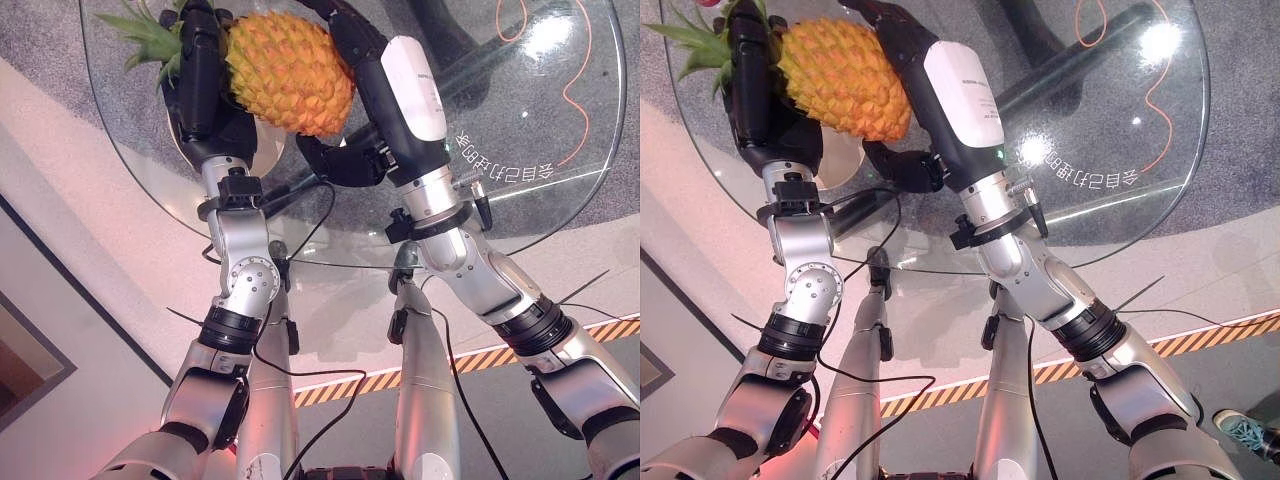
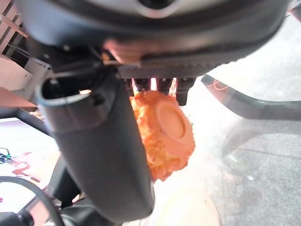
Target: Pick up the fruit to the plate
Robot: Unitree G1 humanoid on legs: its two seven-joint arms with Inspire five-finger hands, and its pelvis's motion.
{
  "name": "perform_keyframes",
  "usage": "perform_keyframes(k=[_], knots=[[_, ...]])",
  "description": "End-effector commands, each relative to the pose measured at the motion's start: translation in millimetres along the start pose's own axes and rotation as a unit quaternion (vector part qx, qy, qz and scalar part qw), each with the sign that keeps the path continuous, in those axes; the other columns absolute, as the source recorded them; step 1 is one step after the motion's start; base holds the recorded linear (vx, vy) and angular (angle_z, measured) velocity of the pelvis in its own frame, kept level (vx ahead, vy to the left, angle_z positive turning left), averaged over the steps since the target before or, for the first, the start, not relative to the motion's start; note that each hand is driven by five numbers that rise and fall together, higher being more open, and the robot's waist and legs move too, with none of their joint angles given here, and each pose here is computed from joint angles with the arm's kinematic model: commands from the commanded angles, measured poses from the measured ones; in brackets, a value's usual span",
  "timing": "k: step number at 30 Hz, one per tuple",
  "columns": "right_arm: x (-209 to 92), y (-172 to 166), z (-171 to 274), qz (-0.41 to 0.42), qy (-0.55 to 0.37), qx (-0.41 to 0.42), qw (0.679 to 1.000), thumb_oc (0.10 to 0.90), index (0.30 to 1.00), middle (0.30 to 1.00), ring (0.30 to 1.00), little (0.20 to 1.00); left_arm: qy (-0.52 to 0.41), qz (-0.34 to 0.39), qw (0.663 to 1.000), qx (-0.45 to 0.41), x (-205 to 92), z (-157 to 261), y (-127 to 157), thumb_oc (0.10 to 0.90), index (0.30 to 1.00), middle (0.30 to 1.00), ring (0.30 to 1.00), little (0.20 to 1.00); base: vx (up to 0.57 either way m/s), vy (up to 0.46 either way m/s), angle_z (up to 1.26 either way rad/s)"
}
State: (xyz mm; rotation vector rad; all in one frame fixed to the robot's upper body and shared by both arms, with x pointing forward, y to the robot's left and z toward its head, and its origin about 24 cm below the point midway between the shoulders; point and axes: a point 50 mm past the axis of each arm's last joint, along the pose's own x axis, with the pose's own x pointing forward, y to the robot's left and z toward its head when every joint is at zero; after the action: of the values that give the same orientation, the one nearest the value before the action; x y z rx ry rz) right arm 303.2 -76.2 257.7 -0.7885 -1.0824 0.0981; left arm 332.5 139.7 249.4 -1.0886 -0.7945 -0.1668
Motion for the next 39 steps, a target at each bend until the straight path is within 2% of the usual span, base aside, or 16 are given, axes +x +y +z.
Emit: perform_keyframes(k=[1,26,39], knots=[[23,-54,37,-0.156,-0.113,0.001,0.981,0.8,0.9,0.9,0.9,0.9,-0.143,-0.098,0.984,-0.031,15,51,-41,0.1,0.3,0.3,0.3,0.2,0.0,0.0,0.0],[22,-53,31,-0.171,-0.094,-0.002,0.981,0.8,0.9,0.9,0.9,0.9,-0.225,0.0,0.97,-0.097,10,69,-29,0.1,0.3,0.3,0.3,0.2,0.0,0.0,0.0],[22,-53,31,-0.175,-0.092,-0.005,0.98,0.8,0.9,0.9,0.9,0.9,-0.244,0.006,0.964,-0.107,8,73,-32,0.1,0.3,0.3,0.3,0.2,0.0,0.0,0.0]])
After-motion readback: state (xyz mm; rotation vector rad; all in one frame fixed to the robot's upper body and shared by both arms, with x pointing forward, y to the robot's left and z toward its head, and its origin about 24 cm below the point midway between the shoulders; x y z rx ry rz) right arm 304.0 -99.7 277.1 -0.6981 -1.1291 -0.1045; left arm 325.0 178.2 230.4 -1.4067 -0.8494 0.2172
